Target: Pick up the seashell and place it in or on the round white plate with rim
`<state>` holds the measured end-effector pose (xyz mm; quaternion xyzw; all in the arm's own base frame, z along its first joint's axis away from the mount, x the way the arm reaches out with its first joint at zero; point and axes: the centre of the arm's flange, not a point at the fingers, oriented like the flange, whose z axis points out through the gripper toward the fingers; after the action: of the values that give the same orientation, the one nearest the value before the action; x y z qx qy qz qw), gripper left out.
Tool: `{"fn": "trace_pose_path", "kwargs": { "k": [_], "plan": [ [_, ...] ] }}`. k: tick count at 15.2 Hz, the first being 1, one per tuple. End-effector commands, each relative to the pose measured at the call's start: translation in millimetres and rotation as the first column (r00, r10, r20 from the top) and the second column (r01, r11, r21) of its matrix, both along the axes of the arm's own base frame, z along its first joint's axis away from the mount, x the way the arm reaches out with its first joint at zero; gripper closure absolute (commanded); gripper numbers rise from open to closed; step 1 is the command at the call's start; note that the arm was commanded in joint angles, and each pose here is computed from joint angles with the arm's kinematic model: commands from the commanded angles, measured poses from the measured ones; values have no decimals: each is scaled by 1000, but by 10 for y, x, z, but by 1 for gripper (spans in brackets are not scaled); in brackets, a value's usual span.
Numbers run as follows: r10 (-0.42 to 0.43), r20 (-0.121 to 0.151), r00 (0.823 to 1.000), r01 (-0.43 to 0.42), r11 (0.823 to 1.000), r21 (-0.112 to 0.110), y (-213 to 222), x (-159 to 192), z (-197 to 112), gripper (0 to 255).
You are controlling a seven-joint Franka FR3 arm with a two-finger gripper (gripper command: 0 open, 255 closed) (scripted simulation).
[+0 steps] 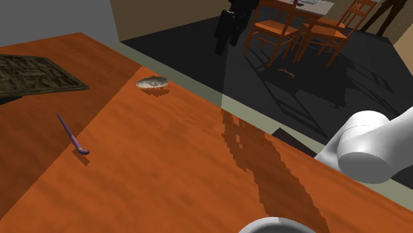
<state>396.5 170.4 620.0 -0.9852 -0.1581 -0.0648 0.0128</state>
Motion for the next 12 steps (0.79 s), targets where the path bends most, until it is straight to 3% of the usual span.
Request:
{"fn": "trace_pose_path", "kwargs": {
  "k": [1, 6, 12],
  "plan": [
    [43, -4, 999, -43, 999, -17, 257, 92, 0, 0],
    [147, -19, 989, -148, 987, -58, 939, 275, -74, 0],
    [268, -42, 963, -271, 957, -106, 1772, 399, -203, 0]
  ]
}}
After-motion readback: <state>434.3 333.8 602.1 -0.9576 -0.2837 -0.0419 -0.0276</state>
